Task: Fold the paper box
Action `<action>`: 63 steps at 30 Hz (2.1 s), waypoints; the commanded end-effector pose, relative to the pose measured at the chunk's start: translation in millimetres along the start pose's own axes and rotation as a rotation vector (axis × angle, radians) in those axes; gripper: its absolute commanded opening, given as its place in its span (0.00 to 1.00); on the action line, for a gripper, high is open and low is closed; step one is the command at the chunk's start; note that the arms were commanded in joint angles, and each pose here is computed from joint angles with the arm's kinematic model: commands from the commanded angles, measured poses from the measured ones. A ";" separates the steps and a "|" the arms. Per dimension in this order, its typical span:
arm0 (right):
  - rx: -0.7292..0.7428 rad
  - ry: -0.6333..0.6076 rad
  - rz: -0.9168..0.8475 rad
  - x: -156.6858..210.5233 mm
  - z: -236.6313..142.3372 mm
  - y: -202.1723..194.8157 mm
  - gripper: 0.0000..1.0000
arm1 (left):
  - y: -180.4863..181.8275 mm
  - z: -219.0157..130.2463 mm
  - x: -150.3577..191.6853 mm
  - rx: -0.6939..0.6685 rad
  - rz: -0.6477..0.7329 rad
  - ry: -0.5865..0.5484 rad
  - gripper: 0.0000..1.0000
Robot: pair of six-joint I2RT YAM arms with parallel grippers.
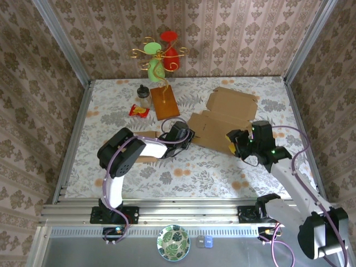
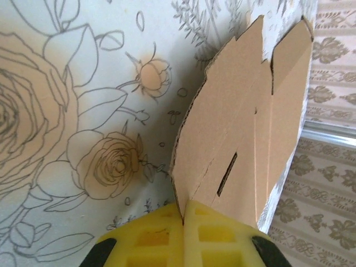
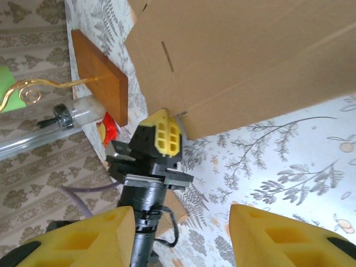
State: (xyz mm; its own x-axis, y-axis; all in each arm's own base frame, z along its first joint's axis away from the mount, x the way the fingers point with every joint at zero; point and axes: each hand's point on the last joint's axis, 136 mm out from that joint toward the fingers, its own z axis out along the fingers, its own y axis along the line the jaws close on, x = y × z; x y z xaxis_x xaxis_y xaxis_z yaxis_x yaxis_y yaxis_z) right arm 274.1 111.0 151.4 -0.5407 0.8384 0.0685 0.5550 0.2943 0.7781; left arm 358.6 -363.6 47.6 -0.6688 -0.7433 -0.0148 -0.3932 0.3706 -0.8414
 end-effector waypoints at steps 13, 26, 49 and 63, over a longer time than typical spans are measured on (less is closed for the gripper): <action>-0.230 -0.248 0.283 -22.2 16.6 20.5 0.62 | -122.5 -32.1 -0.9 0.256 -0.173 -0.086 0.00; -0.276 -0.299 0.299 -51.3 62.1 43.6 0.54 | -134.2 -37.5 7.5 0.291 -0.216 -0.075 0.00; -0.277 -0.346 0.323 -85.9 64.4 51.2 0.18 | -131.6 -38.4 12.1 0.286 -0.216 -0.057 0.00; -0.289 -0.340 0.231 -95.9 51.1 90.6 0.00 | -133.5 -46.9 12.6 0.292 -0.184 -0.032 0.19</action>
State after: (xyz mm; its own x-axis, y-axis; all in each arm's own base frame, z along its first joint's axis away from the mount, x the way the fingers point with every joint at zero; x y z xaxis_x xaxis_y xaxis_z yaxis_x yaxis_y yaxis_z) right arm 401.4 82.9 160.0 -0.1381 0.9813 0.1342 0.4480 -0.0590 0.8921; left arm 378.6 -396.4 153.3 -0.5523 -0.8248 0.1214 -0.3440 0.0928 -0.9344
